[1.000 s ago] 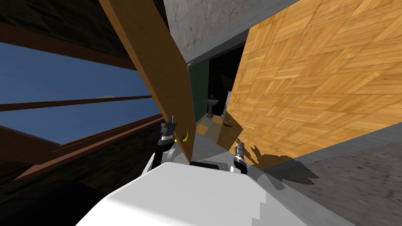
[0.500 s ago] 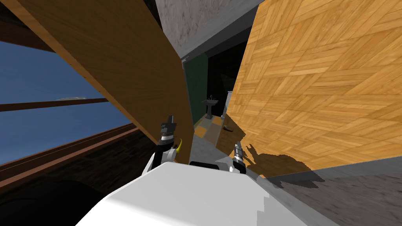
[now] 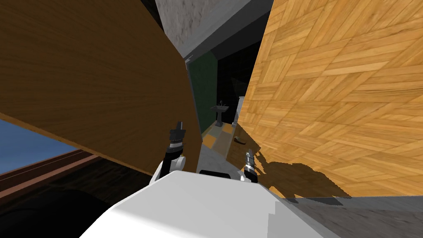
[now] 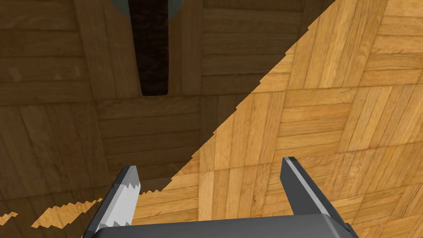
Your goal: Pull the door open
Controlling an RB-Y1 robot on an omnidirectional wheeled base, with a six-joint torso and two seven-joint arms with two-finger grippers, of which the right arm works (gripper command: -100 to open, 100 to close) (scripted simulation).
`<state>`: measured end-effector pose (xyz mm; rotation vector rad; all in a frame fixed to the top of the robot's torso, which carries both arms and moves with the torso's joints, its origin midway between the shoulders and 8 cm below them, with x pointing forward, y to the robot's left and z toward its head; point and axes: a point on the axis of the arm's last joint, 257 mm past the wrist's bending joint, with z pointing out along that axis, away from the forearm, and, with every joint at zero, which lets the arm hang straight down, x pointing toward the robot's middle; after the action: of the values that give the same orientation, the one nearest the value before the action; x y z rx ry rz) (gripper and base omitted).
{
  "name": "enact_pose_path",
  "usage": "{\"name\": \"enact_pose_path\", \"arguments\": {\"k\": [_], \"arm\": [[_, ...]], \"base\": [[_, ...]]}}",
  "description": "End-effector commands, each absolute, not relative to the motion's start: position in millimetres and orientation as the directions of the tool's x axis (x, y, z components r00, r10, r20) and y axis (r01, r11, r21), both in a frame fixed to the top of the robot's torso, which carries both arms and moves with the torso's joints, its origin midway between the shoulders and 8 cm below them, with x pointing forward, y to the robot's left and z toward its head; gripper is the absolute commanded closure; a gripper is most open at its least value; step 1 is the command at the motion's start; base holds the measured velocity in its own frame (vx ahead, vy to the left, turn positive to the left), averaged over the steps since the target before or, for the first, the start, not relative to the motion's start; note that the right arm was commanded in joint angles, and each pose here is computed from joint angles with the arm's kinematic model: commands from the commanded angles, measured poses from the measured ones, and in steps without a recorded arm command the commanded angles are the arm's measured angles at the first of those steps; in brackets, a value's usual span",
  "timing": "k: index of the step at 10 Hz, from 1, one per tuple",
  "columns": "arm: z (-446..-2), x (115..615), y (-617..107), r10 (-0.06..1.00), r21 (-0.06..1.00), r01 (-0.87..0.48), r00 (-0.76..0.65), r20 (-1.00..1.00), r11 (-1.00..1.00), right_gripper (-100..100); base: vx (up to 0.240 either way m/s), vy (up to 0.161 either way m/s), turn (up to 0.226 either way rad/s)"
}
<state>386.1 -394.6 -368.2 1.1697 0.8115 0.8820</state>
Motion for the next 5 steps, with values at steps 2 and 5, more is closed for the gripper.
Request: {"name": "enact_pose_path", "arguments": {"k": [2, 5], "arm": [[-371.1, 385.1, -389.2, 0.901, 0.978, -0.151, 0.429, -0.065, 0.142, -100], [-377.5, 383.4, -374.9, 0.907, 0.983, -0.15, 0.419, -0.038, 0.11, -100]], "base": [[0.238, -0.053, -0.017], [0.2, -0.065, 0.0]]}}
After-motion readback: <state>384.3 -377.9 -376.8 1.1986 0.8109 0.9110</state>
